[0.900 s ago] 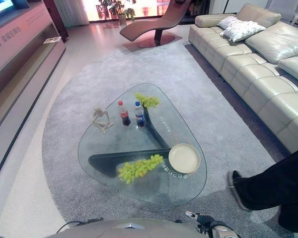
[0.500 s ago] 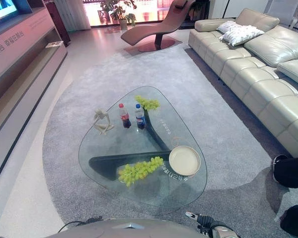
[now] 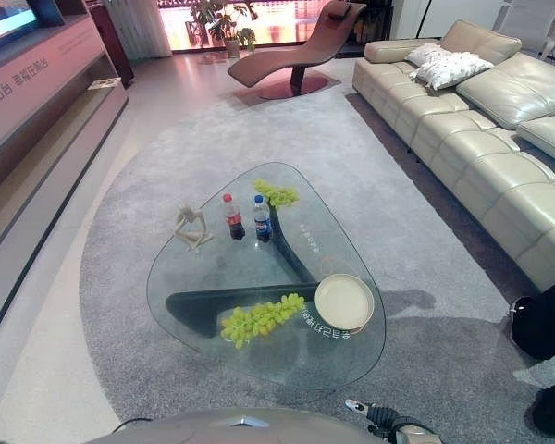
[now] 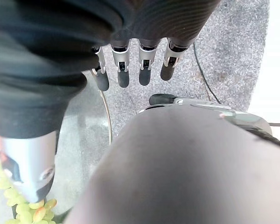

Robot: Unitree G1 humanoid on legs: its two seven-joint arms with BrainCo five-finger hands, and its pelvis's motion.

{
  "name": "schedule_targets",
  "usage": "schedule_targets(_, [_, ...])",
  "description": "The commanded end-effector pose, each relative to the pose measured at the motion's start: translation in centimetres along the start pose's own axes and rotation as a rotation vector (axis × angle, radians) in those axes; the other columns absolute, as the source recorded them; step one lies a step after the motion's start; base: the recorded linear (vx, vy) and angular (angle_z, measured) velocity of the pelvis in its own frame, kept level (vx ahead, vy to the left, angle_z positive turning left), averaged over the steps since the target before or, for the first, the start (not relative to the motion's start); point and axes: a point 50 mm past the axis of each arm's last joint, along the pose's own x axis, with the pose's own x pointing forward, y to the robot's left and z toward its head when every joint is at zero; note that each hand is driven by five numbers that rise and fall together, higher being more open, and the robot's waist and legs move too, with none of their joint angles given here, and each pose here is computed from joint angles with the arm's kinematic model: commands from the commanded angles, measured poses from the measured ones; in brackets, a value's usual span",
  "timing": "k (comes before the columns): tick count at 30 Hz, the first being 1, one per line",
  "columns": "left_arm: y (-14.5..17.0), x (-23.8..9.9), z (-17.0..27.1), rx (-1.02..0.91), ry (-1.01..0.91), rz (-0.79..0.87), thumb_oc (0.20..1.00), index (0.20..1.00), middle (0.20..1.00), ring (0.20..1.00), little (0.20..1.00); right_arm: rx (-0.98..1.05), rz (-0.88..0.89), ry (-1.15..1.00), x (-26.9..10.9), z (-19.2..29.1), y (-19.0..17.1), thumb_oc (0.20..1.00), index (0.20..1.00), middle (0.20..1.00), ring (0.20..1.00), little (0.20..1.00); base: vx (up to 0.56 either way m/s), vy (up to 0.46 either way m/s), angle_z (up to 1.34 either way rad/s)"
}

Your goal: Pick up fruits into the plate

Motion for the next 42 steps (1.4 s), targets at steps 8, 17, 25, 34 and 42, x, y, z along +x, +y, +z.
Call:
schedule_targets(8, [2.6, -1.2, 8.7, 0.091, -0.286, 0.110, 1.000, 1.000, 1.000, 1.000, 1.000, -0.009, 0.065, -0.190, -0.1, 7.3, 0.8, 1.000, 1.000, 1.000, 1.000, 1.000, -0.11, -0.018, -0.11])
schedule_targets(17, [6.6, -6.7, 20.1, 0.288, -0.674, 0.410, 1.000, 1.000, 1.000, 1.000, 1.000, -0.025, 0.073, -0.407, -2.0, 15.0, 0.1, 1.000, 1.000, 1.000, 1.000, 1.000, -0.16, 0.031, -0.10])
schedule_targets(25, [11.1, -14.9, 28.7, 0.448, -0.902, 0.754, 1.000, 1.000, 1.000, 1.000, 1.000, 0.007, 0.085, -0.554, -4.6, 22.1, 0.9, 1.000, 1.000, 1.000, 1.000, 1.000, -0.09, 0.025, -0.11])
schedule_targets(34, [11.8, -21.2, 33.2, 0.640, -0.978, 1.077, 1.000, 1.000, 1.000, 1.000, 1.000, 0.063, 0.078, -0.620, -5.7, 25.7, 3.7, 1.000, 1.000, 1.000, 1.000, 1.000, -0.04, -0.006, -0.07])
schedule_targets(42, [12.0, -20.8, 32.9, 0.662, -0.931, 1.129, 1.000, 1.000, 1.000, 1.000, 1.000, 0.063, 0.111, -0.680, -5.1, 23.7, 2.6, 1.000, 1.000, 1.000, 1.000, 1.000, -0.05, -0.020, -0.10])
